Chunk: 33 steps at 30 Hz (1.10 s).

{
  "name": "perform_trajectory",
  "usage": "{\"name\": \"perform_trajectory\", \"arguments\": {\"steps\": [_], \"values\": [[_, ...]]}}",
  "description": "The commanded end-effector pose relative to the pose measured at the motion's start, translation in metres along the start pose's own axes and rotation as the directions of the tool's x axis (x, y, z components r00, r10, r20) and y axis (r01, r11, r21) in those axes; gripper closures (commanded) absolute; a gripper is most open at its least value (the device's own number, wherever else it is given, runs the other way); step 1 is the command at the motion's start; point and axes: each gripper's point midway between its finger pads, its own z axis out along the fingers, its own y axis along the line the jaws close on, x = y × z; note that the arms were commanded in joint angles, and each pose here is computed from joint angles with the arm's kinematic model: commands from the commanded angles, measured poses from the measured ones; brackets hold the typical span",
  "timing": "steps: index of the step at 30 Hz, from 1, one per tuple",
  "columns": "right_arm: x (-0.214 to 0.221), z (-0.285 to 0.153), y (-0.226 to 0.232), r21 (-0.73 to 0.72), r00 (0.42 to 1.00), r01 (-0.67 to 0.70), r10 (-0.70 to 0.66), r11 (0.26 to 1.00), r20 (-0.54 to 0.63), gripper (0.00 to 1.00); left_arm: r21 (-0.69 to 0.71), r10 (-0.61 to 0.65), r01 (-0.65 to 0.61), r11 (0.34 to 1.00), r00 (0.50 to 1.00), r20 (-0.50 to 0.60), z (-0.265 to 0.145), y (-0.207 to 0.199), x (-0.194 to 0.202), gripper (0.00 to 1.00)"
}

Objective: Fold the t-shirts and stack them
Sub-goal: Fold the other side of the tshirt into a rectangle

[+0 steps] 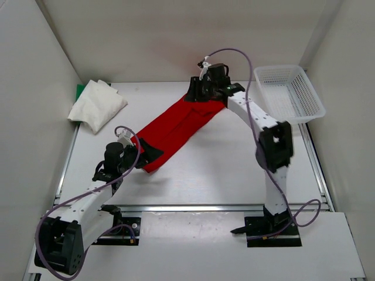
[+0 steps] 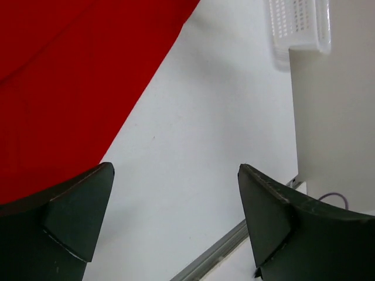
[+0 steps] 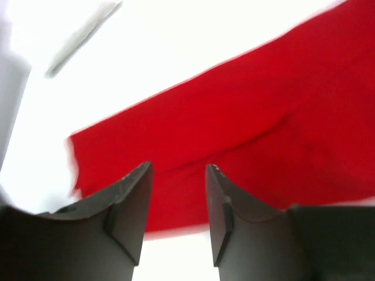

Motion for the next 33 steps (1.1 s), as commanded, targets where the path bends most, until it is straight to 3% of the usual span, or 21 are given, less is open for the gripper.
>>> {"name": "perform_trajectory", "arguments": {"steps": [1, 2, 3, 4, 6, 7, 9, 10, 15, 21, 25, 27, 30, 33], "values": [[-0.021, -0.077, 0.079, -0.099, 0.979, 0.114, -0.095, 0.989, 0.179, 0.6, 0.01, 0.071, -0.071, 0.997, 0.997, -0.002, -0.005, -0.003, -0.002, 0.02], [0.031, -0.064, 0.06, -0.075, 0.994, 0.066, -0.059, 0.995, 0.097, 0.6, 0.02, 0.069, -0.069, 0.997, 0.998, 0.005, -0.006, -0.004, -0.003, 0.01], [0.059, -0.068, 0.065, -0.077, 0.994, 0.054, -0.046, 0.996, 0.102, 0.6, 0.03, 0.065, -0.066, 0.997, 0.997, 0.035, -0.009, -0.004, -0.01, 0.02], [0.06, -0.076, 0.084, -0.109, 0.989, 0.035, -0.018, 0.993, 0.148, 0.6, 0.033, 0.055, -0.057, 0.998, 0.997, 0.061, -0.012, -0.002, -0.016, 0.02], [0.127, -0.066, 0.083, -0.137, 0.997, -0.03, 0.04, 0.99, 0.068, 0.59, 0.035, 0.064, -0.067, 0.997, 0.994, 0.083, -0.015, -0.004, -0.024, 0.03], [0.14, -0.059, 0.091, -0.147, 0.996, -0.053, 0.063, 0.988, 0.06, 0.58, 0.034, 0.061, -0.064, 0.997, 0.995, 0.083, -0.017, -0.003, -0.024, 0.19], [0.173, -0.046, 0.098, -0.146, 0.997, -0.076, 0.077, 0.986, 0.001, 0.55, 0.029, 0.049, -0.052, 0.998, 0.995, 0.087, -0.017, -0.001, -0.022, 0.41], [0.185, -0.036, 0.104, -0.144, 0.997, -0.083, 0.081, 0.986, -0.019, 0.54, 0.021, 0.046, -0.048, 0.999, 0.995, 0.088, -0.016, 0.0, -0.023, 0.47], [0.223, 0.001, 0.116, -0.123, 0.988, -0.131, 0.12, 0.984, -0.093, 0.51, 0.021, 0.047, -0.049, 0.999, 0.996, 0.077, -0.019, 0.004, -0.019, 0.49], [0.254, 0.031, 0.091, -0.033, 0.959, -0.263, 0.257, 0.964, -0.12, 0.5, 0.018, 0.085, -0.087, 0.996, 0.993, 0.084, -0.02, -0.001, -0.019, 0.46], [0.26, 0.049, 0.083, -0.004, 0.951, -0.269, 0.265, 0.963, -0.16, 0.68, 0.016, 0.072, -0.073, 0.997, 0.995, 0.064, -0.017, 0.002, -0.012, 0.47], [0.264, 0.051, 0.079, -0.004, 0.944, -0.287, 0.282, 0.958, -0.172, 0.7, -0.005, 0.075, -0.075, 0.997, 0.995, 0.071, -0.018, 0.008, -0.014, 0.47], [0.264, 0.049, 0.07, 0.0, 0.938, -0.292, 0.287, 0.956, -0.195, 1.0, -0.005, 0.089, -0.089, 0.996, 0.993, 0.074, -0.016, 0.004, -0.016, 0.47], [0.273, 0.015, 0.047, 0.022, 0.937, -0.292, 0.291, 0.956, -0.194, 1.0, -0.011, 0.101, -0.101, 0.995, 0.994, 0.034, -0.011, 0.003, -0.01, 0.48]]}}
